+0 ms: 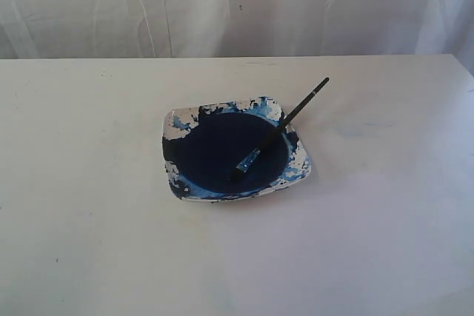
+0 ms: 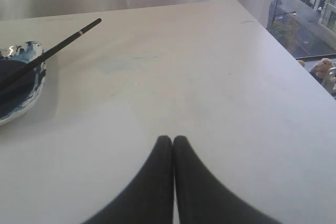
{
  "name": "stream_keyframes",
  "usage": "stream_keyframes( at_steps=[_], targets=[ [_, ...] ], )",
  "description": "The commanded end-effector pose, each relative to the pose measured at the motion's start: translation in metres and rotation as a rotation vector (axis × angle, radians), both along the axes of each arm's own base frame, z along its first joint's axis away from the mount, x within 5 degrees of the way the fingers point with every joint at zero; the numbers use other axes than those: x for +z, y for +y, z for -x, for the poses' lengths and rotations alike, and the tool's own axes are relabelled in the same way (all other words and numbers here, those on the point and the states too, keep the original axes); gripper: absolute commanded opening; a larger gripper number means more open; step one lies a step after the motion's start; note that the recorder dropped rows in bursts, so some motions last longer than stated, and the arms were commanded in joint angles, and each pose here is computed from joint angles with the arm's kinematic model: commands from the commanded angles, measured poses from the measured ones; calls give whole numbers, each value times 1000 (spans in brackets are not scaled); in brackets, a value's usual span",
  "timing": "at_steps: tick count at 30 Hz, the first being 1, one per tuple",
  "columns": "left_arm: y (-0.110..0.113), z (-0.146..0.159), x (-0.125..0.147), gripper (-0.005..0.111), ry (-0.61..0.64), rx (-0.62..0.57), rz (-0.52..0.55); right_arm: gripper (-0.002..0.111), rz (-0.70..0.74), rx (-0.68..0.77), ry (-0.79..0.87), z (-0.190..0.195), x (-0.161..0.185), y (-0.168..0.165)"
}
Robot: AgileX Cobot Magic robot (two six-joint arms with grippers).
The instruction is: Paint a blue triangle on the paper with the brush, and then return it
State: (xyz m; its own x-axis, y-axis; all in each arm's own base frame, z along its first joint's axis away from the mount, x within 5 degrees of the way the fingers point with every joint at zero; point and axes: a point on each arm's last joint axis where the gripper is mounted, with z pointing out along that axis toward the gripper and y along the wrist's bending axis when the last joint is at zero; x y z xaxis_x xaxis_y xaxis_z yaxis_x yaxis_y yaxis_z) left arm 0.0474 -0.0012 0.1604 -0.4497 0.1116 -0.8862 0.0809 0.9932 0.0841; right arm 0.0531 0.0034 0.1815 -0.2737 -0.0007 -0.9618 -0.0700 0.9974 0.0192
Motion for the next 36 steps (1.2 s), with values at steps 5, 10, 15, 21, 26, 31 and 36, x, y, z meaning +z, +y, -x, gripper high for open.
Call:
stream_keyframes(
  at_steps=[5,10,15,21,26,31,36],
  targets=[
    [3,0,-1,0,1,-23,-109,0,5,-6,-13,0,0,0],
    [3,0,-1,0,1,-23,-109,0,5,-6,-13,0,0,0],
    [4,-4,9,0,-120,-27,-152,0,5,-6,-13,0,0,0],
    [-2,-10,45,0,-524,-21,29,0,5,-6,-13,0,0,0],
    [-7,6,91,0,-1064,-85,92,0,5,-6,-13,0,0,0],
    [-1,10,116,0,-1145,-33,194,0,5,-6,-13,0,0,0],
    [-1,-16,138,0,-1032,-10,314,0,5,-6,-13,0,0,0]
  ],
)
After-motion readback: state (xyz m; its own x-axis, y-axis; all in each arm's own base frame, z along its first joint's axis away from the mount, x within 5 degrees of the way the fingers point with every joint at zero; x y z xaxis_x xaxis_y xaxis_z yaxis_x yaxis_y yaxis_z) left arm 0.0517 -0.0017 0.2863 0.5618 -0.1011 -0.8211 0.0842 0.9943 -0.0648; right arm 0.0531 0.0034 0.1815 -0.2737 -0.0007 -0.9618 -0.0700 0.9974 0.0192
